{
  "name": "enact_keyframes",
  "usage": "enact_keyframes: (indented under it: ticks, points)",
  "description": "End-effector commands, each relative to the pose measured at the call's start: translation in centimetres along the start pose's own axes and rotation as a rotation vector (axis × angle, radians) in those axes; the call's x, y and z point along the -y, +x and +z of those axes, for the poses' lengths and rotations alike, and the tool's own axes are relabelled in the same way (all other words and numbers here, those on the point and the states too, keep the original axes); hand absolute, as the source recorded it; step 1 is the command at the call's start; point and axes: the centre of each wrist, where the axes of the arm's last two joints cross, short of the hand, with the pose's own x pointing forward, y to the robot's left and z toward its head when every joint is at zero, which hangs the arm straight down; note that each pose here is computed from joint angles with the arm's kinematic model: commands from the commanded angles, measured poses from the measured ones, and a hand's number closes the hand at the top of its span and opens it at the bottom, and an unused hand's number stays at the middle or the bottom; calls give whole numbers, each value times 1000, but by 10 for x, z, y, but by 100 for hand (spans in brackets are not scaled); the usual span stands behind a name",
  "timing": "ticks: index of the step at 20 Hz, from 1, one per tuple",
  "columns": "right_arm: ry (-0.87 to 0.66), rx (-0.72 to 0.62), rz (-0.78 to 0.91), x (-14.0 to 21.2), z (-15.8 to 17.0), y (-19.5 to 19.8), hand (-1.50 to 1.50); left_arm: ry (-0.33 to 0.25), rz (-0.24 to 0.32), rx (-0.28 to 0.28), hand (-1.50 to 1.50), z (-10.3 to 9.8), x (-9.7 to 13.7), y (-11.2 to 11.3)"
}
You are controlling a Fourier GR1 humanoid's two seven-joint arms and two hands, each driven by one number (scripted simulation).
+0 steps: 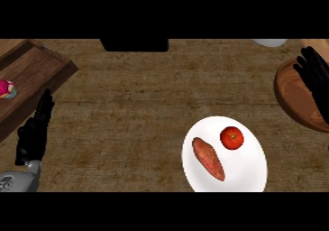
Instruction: Pick the tomato from the plate and place it in the bowl
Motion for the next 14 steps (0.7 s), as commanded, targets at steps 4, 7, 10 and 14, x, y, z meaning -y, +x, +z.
enact_keyframes:
  ticks: [4,7,10,14]
  points:
    - [409,3,104,-88,15,-19,150,-135,140,110,0,-9,46,47]
    - [366,179,659,-45,5,30,150,-189,185,64,0,1,56,36]
    - [27,217,157,-116,57,-54,-150,-220,246,60,0,7,67,46]
    - [24,368,22,-131,99,-87,-150,-242,279,68,0,17,88,64]
